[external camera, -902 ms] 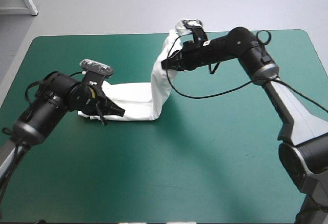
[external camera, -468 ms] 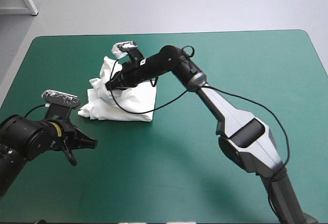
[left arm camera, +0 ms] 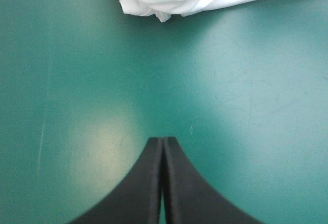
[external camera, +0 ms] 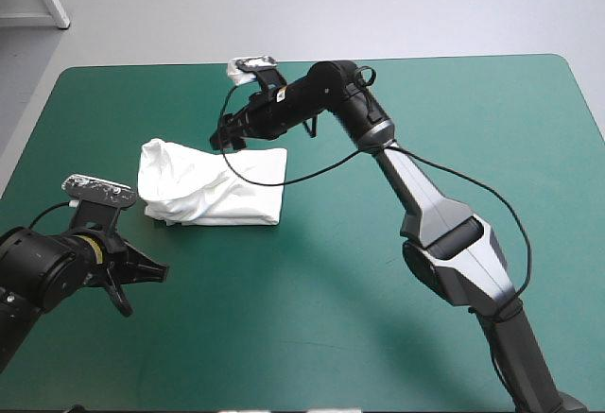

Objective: Fold the cloth

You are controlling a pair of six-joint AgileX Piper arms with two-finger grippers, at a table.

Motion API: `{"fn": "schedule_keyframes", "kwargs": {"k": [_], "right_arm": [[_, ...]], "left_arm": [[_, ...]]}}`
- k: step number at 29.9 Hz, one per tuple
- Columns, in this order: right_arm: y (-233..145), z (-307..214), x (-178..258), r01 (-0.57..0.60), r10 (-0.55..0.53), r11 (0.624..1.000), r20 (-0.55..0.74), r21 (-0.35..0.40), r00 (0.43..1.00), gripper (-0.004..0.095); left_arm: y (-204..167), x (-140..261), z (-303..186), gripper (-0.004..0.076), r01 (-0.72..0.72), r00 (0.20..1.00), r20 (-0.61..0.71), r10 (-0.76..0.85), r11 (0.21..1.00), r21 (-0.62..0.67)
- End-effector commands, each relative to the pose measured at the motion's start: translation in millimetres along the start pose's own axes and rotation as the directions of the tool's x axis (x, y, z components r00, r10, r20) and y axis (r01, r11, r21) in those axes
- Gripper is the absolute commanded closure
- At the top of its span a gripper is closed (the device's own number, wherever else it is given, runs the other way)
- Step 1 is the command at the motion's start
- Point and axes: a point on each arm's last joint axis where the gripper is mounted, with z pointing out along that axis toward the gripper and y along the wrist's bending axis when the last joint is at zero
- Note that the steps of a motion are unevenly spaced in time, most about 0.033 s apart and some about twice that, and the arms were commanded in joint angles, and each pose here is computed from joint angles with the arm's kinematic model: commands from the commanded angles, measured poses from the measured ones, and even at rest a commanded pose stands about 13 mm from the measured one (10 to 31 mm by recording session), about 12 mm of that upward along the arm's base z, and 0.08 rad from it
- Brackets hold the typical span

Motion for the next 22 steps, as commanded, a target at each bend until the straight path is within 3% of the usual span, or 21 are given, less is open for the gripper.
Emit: {"fn": "schedule_keyframes", "kwargs": {"k": [1, 5, 14, 22], "right_arm": [[6, -55, -18, -0.027, 0.021, 0.997, 0.093, 0.069, 0.995, 0.0229], [-18, -53, -14, -0.104, 0.090, 0.974, 0.080, 0.202, 0.993, 0.0234], [-53, -3, 27, -0.220, 0.257, 0.941, -0.122, 0.255, 0.959, 0.0236], [-56, 17, 38, -0.275, 0.300, 0.946, -0.145, 0.172, 0.943, 0.0242]], "left_arm": [[4, -2, -8, 0.0734, 0.019, 0.999, 0.036, -0.019, 1.000, -0.010], [4, -2, -8, 0.0734, 0.018, 0.999, 0.037, -0.017, 1.000, -0.015], [5, -3, -8, 0.0734, 0.016, 0.999, 0.042, -0.015, 1.000, -0.022], [4, -2, -8, 0.0734, 0.018, 0.999, 0.037, -0.017, 1.000, -0.015]]}}
